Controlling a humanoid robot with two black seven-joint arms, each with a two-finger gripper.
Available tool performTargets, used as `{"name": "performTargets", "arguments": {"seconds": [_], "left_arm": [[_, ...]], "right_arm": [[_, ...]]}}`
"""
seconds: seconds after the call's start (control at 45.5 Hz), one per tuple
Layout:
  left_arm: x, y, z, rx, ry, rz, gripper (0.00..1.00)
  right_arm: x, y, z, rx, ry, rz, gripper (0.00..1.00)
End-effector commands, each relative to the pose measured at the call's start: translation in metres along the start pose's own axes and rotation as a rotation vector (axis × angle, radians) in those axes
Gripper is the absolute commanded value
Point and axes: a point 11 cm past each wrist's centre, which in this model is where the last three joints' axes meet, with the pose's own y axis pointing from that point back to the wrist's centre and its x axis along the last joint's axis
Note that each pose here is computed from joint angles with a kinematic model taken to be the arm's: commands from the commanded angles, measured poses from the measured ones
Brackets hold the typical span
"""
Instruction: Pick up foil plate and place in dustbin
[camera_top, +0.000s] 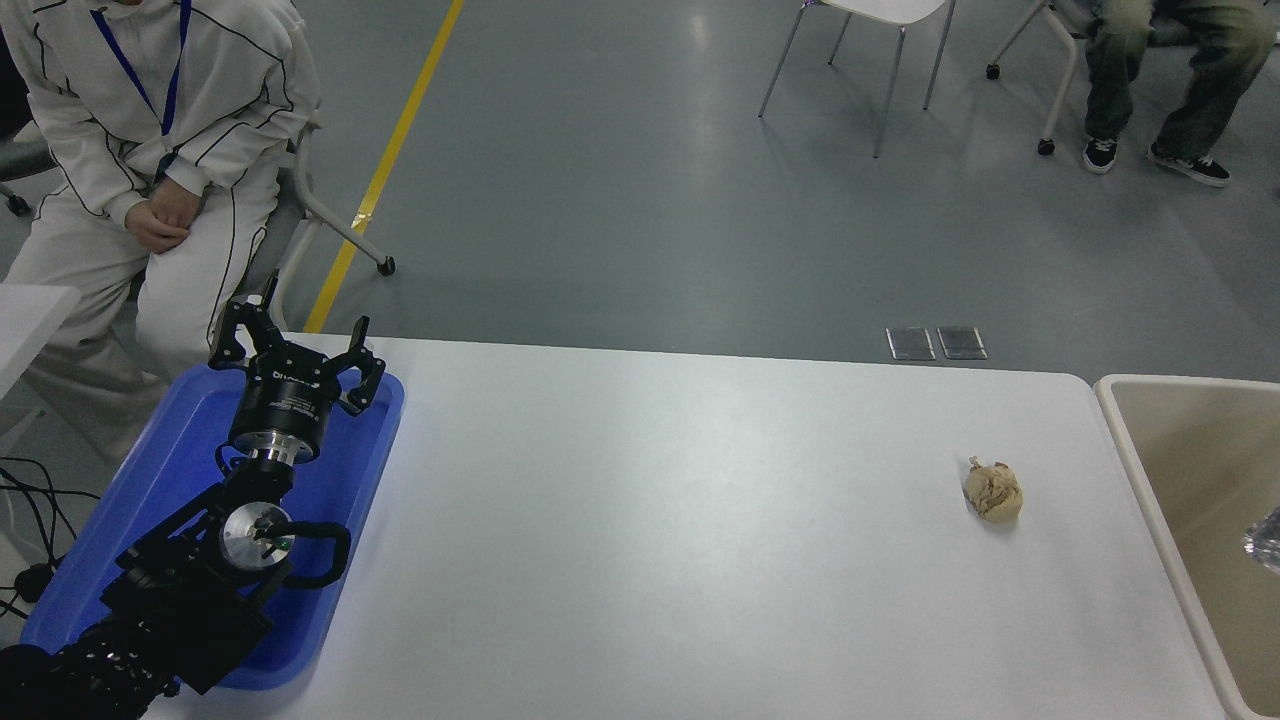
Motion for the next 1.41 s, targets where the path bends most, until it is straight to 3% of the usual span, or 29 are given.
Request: {"name": "performTargets", "arguments": {"seconds": [0.0, 0.505, 0.593, 0.747, 1.099, 1.385], "left_arm": [[0.0, 0.0, 0.0, 0.0, 0.0, 0.0, 1.0], [0.0, 0.0, 0.0, 0.0, 0.0, 0.0, 1.0], [0.0, 0.0, 0.0, -0.001, 0.001, 0.001, 1.0], [0.0, 0.0, 0.0, -0.001, 0.001, 0.001, 1.0], [-0.001, -0.001, 0.0, 0.001, 0.0, -0.001, 1.0], [-0.001, -0.001, 0.0, 0.001, 0.001, -0.003, 1.0]], "right_arm": [[0.0, 0.002, -0.006, 0.01, -0.012, 0.13, 0.77], [-0.011, 0.003, -0.011, 0.021, -0.003, 0.124, 0.89], [-0.006, 0.003, -0.012, 0.022, -0.013, 0.131, 0.98], [-0.009, 0.003, -0.013, 0.029, 0.011, 0.124, 0.99], [-0.017, 0.024, -0.03, 0.125, -0.033, -0.106, 1.0], [-0.02, 0.05, -0.054, 0.203, 0.102, -0.189, 1.0]]}}
